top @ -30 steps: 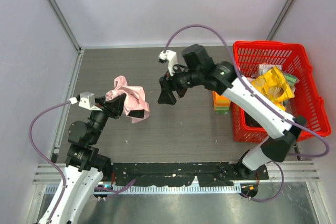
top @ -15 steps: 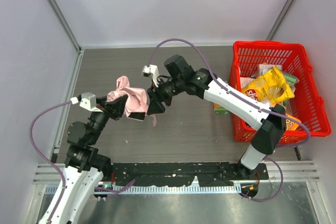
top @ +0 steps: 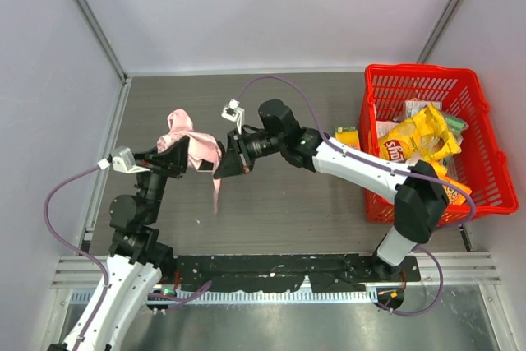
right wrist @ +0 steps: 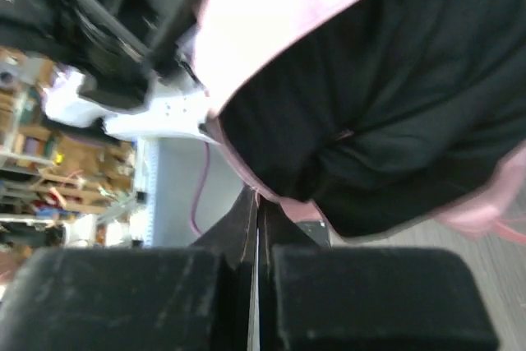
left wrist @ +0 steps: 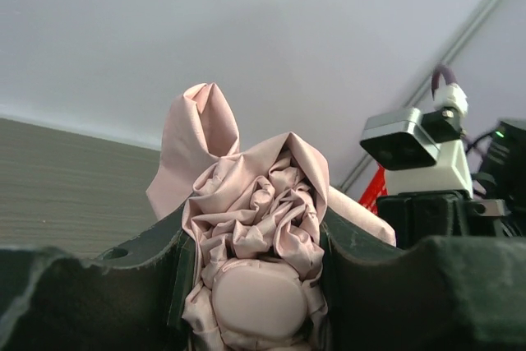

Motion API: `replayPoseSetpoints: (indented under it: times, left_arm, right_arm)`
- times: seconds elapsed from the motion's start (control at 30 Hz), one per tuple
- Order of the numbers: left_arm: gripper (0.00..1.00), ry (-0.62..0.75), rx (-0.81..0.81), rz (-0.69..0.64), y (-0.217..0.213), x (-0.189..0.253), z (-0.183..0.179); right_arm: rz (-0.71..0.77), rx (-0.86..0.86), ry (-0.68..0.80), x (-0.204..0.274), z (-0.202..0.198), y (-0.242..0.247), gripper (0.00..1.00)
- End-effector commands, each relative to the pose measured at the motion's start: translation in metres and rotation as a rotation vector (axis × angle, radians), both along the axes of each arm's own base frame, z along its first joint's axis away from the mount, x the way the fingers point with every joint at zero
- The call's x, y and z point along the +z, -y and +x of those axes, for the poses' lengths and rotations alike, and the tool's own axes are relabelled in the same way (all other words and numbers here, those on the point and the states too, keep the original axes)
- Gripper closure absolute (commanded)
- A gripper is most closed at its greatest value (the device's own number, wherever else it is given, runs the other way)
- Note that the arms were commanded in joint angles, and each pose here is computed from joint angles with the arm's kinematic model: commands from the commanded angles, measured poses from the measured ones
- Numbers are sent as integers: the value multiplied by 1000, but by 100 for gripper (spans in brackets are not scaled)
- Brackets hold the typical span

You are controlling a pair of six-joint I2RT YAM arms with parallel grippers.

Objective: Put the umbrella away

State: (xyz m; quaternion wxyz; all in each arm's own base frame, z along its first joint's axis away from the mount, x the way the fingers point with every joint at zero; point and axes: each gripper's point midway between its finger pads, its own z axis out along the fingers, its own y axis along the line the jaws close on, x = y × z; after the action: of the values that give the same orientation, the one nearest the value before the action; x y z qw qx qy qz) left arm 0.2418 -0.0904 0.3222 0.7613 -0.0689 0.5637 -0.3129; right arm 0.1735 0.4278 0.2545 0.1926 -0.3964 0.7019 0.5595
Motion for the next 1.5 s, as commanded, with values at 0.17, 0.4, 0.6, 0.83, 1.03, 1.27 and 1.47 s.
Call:
replayPoseSetpoints:
  times: [0.17,0.4,0.6,0.83,1.03,1.27,1.47]
  left_arm:
    - [100,259,118,-327,-33,70,8]
    - [100,281,153,-423,-46,76,6]
    - [100,258,167,-622,-66,89,-6]
    - [100,217,94,-907,-75,96,-7]
    - [100,121,34,-1097,-74,89,1]
    - [100,60,-34,-1233,-68,82,9]
    - [100,11,-150,-1358,-59,86,10]
  right_arm:
    - [883,221,-562,221,-32,-1,99]
    - [858,201,-597,207,-33,-31,99]
    - [579,-28,-339,118,-24,-59,99]
    - [360,-194,-16,64,-4,-75,99]
    - [234,-282,170,52,18,-89,99]
    - [95,-272,334,6,7,-109,99]
    - [-20,-465,560,-57,47,-85,99]
